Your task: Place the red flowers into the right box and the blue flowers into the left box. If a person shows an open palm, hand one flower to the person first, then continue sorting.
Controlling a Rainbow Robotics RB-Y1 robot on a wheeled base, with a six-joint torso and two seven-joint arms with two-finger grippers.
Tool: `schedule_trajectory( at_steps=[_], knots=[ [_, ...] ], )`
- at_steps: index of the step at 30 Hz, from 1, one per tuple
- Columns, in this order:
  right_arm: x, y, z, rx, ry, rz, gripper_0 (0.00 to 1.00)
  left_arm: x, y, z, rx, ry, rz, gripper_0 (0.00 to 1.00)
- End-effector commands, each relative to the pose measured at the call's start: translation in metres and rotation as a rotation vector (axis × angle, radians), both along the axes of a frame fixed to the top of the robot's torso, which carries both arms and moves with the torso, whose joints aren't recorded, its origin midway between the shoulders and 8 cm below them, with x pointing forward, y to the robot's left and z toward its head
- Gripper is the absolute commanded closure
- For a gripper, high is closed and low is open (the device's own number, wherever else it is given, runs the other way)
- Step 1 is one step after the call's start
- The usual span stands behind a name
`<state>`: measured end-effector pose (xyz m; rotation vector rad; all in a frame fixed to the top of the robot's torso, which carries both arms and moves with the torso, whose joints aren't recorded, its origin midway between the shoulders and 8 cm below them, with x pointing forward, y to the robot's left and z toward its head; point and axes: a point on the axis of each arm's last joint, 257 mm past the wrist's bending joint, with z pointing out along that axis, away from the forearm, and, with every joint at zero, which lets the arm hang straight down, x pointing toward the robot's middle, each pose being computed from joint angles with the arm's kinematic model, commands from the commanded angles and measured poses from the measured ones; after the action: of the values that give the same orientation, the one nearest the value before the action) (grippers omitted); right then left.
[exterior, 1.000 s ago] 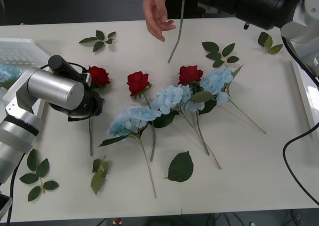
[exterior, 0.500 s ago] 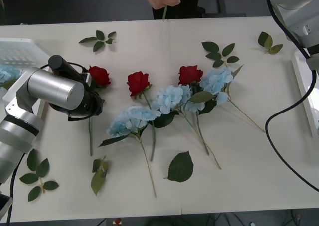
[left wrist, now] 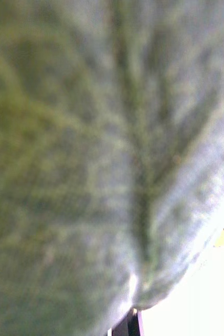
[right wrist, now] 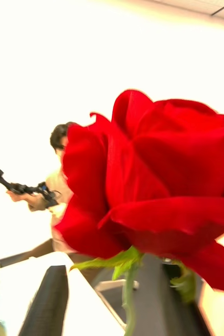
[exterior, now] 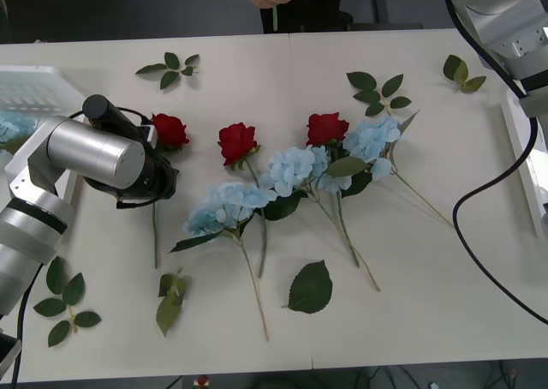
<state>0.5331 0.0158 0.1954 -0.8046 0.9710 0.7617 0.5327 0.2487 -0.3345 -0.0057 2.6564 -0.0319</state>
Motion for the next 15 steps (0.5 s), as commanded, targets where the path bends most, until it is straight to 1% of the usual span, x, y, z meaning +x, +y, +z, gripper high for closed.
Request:
schedule_trajectory(
  at_steps=[1,5,8,12,14,15],
  knots=[
    [-0.033,0.025,0.031,0.031,-0.04,0.098,0.12,0.015,-0.017,0.018,-0.003,-0.042,-0.022,0.98],
    [-0.037,0.025,0.027,0.017,-0.024,0.123,0.1,0.015,-0.017,0.018,-0.003,-0.042,-0.022,1.0],
    [-0.038,0.024,0.009,-0.039,0.011,0.157,0.1,0.015,-0.017,0.018,-0.003,-0.042,-0.022,1.0],
    [-0.038,0.022,-0.028,-0.132,0.138,0.213,0.1,0.015,-0.017,0.018,-0.003,-0.042,-0.022,1.0],
    [-0.038,0.022,-0.064,-0.223,0.247,0.226,0.1,0.015,-0.017,0.018,-0.003,-0.042,-0.022,1.0],
    [-0.038,0.021,-0.073,-0.249,0.276,0.225,0.1,0.015,-0.017,0.018,-0.003,-0.042,-0.022,1.0]
  ],
)
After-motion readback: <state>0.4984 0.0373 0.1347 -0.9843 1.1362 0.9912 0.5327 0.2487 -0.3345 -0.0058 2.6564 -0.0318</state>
